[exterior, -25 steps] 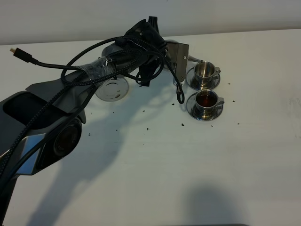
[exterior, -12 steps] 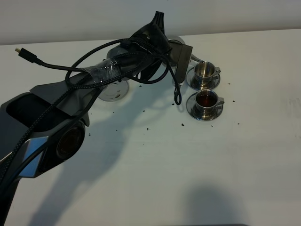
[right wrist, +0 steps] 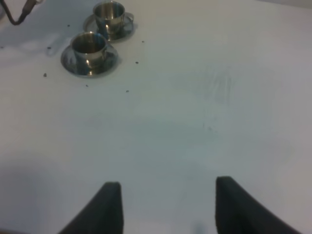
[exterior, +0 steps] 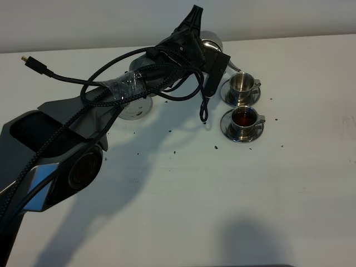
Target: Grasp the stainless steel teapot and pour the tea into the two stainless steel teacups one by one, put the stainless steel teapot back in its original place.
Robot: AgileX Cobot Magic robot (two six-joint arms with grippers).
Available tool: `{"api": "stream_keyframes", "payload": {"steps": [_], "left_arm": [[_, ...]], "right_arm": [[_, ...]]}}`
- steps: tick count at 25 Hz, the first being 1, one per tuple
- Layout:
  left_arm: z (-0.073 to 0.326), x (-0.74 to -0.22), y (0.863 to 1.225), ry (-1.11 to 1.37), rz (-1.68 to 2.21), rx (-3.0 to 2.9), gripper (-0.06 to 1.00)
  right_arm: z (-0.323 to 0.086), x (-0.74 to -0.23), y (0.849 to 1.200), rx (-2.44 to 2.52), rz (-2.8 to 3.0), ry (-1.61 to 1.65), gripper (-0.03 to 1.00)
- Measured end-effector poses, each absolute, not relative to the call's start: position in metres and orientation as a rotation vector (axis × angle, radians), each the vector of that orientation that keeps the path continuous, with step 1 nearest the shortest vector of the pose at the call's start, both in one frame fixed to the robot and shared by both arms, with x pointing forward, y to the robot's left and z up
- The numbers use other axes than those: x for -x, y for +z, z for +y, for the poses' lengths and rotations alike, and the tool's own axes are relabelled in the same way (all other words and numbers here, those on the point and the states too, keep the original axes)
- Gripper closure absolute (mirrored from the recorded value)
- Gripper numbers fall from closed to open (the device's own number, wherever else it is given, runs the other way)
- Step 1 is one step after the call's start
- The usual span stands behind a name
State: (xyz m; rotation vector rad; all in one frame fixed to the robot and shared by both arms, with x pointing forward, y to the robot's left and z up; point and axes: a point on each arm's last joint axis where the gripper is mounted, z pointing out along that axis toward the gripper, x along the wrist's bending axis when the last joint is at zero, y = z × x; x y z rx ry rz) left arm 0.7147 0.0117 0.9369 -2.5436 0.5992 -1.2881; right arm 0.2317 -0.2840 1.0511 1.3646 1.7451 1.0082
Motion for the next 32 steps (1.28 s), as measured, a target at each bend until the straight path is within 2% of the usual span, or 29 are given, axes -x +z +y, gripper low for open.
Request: {"api": "stream_keyframes", "payload": {"steps": [32], "left_arm": [[0.000,-0.720,0.934,-1.378,0.918,2.280,0.73]], "right_arm": [[-0.284,-0.232,1.051,-1.365,1.745,1.008,0.55]]}}
